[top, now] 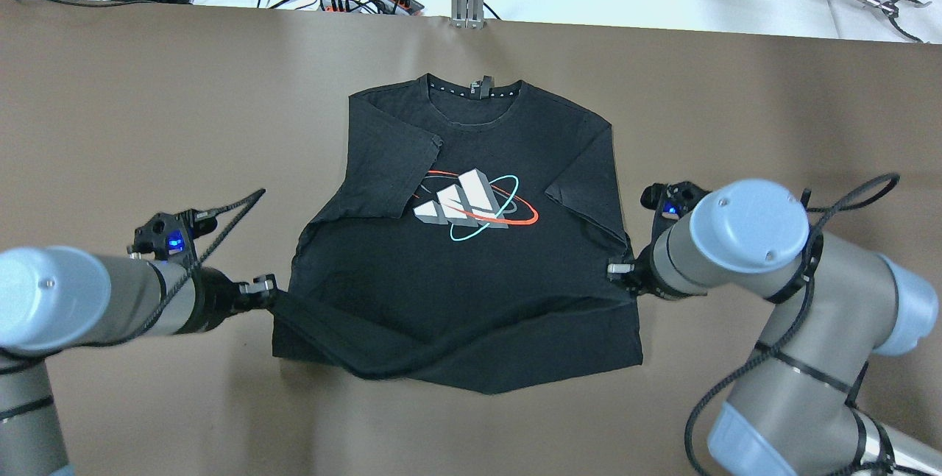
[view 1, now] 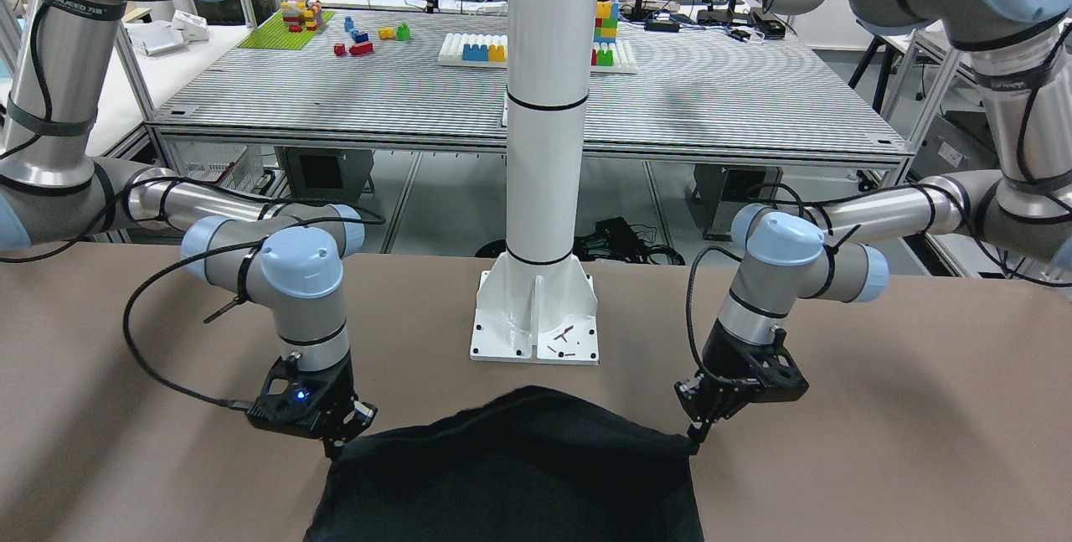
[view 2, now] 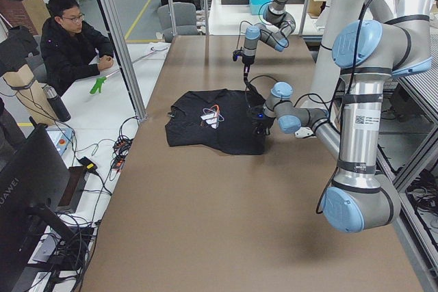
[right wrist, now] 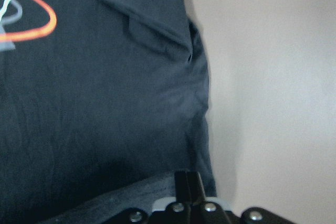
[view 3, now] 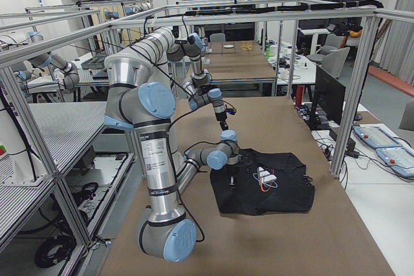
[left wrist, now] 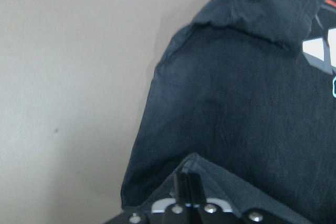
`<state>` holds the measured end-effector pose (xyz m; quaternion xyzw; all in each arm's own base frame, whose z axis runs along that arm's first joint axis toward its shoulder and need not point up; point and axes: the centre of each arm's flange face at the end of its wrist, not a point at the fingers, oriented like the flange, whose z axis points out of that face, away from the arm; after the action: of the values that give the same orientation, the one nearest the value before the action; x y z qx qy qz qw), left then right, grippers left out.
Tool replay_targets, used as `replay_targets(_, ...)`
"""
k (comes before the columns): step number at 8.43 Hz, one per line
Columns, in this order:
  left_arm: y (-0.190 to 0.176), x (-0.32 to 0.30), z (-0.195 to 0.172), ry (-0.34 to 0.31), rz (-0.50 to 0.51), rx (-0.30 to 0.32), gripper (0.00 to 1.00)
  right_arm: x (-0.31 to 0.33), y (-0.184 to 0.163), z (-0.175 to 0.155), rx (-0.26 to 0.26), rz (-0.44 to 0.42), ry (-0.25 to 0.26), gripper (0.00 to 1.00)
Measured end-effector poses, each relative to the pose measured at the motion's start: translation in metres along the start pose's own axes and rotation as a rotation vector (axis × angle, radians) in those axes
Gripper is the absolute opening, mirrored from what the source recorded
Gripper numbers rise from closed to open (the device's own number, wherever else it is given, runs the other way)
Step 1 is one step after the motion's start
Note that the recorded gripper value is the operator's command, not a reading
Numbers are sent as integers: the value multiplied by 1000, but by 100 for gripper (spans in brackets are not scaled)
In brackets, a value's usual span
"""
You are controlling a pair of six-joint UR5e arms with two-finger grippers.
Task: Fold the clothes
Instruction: 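Lift the hem with both grippers and fold it toward the collar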
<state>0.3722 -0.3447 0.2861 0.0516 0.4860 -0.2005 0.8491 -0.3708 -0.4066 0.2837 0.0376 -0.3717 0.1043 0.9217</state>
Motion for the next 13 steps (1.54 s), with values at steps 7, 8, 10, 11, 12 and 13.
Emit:
replay_targets(7, -142, 22, 13, -45, -8, 95, 0, 5, -163, -6, 111, -33, 71, 0)
replay_targets(8, -159, 32, 23, -51, -18, 108, 0, -3, -184, -1, 119, -37, 87, 0)
replay_targets(10, -195, 42, 38, -77, -13, 136, 0, -18, -226, 19, 141, -43, 89, 0)
replay_targets(11, -210, 48, 47, -93, -14, 144, 0, -21, -243, 30, 153, -43, 83, 0)
replay_targets(12, -221, 55, 56, -107, -16, 148, 0, -25, -257, 39, 160, -40, 83, 0)
replay_targets(13, -229, 61, 66, -120, -15, 151, 0, -26, -265, 46, 168, -38, 93, 0)
